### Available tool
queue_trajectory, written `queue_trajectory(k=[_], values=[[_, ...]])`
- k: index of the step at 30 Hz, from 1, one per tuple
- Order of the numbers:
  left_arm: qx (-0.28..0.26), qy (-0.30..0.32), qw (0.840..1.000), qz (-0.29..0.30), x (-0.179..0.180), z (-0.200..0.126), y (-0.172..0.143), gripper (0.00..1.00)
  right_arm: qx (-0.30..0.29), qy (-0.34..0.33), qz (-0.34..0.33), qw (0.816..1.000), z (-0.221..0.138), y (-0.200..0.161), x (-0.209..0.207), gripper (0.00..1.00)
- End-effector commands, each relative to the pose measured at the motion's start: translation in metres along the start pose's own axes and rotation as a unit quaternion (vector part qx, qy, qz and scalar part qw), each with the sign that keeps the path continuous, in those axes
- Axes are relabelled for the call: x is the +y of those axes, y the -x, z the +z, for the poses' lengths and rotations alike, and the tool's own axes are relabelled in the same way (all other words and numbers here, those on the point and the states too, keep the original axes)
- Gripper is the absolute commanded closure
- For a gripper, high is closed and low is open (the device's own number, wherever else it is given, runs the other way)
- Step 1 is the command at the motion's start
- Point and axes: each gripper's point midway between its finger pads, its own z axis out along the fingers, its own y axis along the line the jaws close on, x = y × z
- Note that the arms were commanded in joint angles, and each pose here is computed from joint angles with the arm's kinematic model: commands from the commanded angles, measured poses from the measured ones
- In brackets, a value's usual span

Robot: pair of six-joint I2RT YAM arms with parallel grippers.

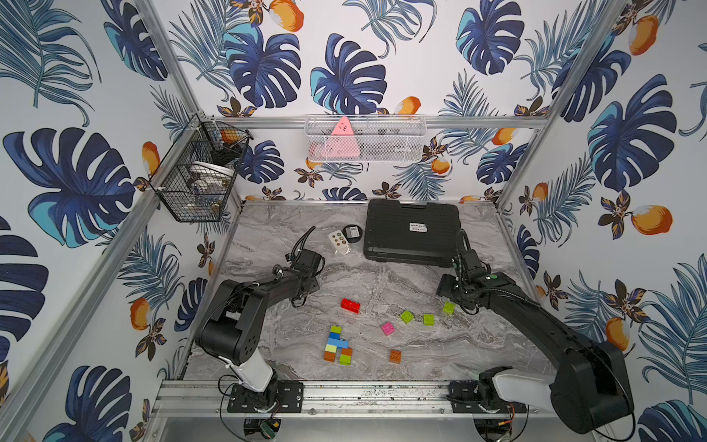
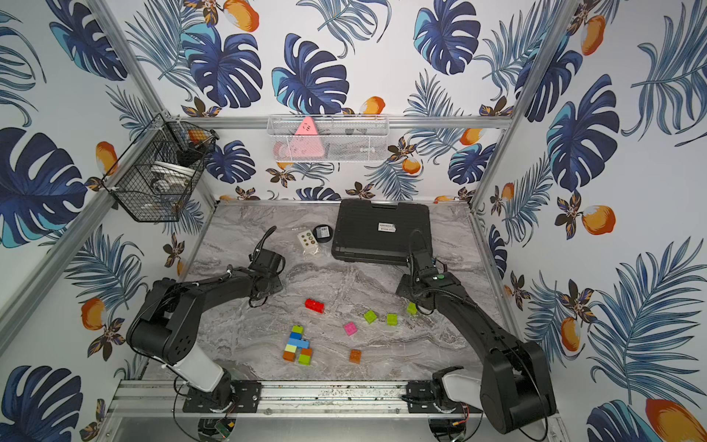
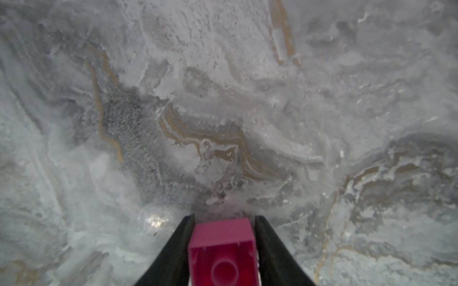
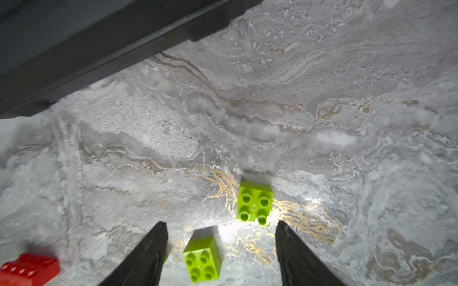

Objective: Assemble the letter h with lego
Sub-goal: Place the lego brick at the center of the board, then pick up the lego brick from the center of the board.

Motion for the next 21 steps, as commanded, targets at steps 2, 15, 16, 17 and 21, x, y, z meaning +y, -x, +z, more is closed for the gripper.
queue_trajectory(k=[2,15,16,17,21], values=[[0.045,-0.080,0.996,0.016,-0.025,-0.002,-0.018,0.58,0.028,0.033,-0.026,0.999,-0.021,-0.012,0.007,0.28],[0.084,-0.499,0.859,0.077,-0.162,-0.169,-0.063,0.62,0.047,0.415,-0.096,0.904,-0.087,-0.047,0.110,0.32],[0.098,-0.529,0.839,0.076,-0.169,-0.184,-0.067,0.62,0.022,0.437,-0.109,0.893,-0.093,-0.045,0.113,0.32],[0.117,-0.562,0.815,0.077,-0.177,-0.201,-0.074,0.62,-0.009,0.458,-0.123,0.880,-0.100,-0.045,0.115,0.32],[0.189,-0.643,0.735,0.108,-0.200,-0.254,-0.103,0.65,-0.193,0.541,-0.243,0.782,-0.133,-0.054,0.118,0.30]])
